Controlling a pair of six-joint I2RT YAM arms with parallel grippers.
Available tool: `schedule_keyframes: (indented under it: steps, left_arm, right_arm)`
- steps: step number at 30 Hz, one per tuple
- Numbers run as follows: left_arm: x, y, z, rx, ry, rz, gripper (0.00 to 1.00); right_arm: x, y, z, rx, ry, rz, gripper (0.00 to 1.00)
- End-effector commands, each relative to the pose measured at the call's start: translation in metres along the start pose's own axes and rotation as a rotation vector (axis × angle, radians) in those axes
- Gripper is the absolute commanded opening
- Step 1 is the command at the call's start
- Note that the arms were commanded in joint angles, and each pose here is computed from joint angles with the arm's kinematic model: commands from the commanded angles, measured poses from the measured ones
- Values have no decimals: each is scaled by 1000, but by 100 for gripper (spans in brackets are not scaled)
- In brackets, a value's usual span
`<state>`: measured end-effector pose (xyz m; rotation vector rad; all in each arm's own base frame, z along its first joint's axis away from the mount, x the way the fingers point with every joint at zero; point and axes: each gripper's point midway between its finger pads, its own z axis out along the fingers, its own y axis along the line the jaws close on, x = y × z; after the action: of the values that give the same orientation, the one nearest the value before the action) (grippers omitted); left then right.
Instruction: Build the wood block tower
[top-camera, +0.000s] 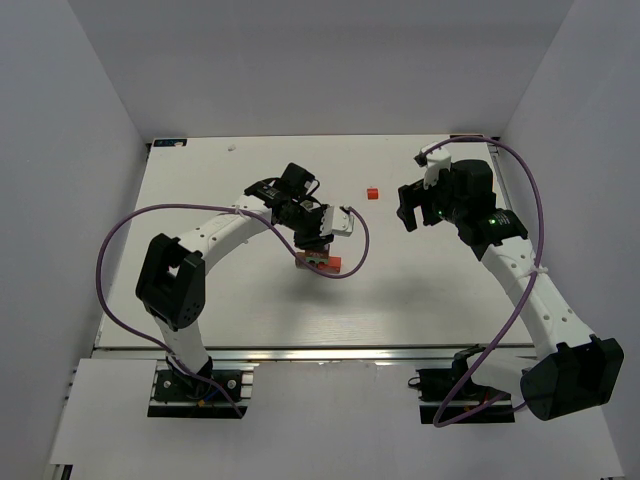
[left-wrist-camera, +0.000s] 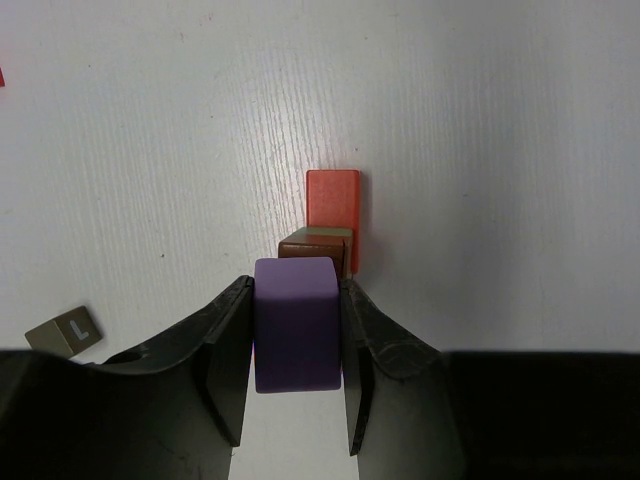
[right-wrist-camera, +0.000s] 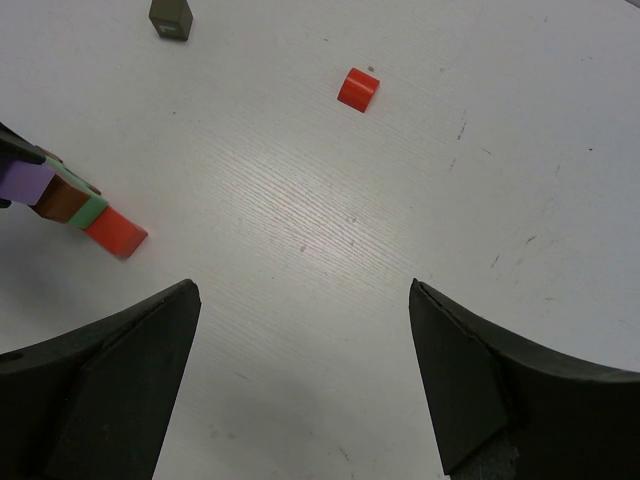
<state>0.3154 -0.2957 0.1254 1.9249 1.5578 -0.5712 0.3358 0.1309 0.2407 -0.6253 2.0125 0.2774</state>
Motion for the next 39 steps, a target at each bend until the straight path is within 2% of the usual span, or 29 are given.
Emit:
schedule_keyframes:
  steps: [1, 39]
  left_arm:
    - [-13, -2, -11, -9, -52, 28, 2]
    - [-17, 4, -9, -15, -77, 20, 2]
  right_arm:
    - [-22, -4, -10, 13, -59, -23, 89]
    - [-22, -6, -10, 22, -59, -29, 89]
